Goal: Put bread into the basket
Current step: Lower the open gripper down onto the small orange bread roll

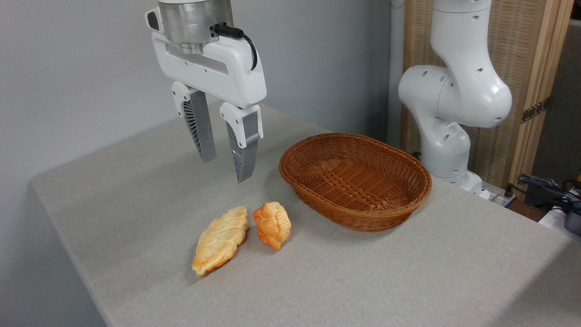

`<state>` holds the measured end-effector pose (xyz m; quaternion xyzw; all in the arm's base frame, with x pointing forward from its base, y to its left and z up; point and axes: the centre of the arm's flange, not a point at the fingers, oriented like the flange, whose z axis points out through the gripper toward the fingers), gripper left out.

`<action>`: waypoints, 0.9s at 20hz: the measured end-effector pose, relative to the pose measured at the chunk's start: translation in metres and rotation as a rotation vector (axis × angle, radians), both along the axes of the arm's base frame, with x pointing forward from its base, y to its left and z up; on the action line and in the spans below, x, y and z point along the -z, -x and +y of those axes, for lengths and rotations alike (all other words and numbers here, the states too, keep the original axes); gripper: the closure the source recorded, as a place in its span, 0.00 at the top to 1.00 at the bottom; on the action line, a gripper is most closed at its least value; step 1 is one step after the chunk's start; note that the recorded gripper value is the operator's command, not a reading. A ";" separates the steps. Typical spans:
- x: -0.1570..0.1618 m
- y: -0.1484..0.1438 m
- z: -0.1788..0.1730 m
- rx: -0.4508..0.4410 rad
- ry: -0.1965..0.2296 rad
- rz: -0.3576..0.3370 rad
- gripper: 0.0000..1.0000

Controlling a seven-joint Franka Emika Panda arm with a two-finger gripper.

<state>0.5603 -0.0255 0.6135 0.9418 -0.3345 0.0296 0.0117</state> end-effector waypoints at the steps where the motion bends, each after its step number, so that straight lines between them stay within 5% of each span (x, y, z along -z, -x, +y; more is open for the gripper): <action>1: -0.001 0.000 0.000 0.000 0.000 -0.001 1.00; 13: 0.003 0.001 -0.001 0.010 -0.001 0.008 1.00; 18: 0.046 0.039 -0.020 0.133 -0.015 0.109 1.00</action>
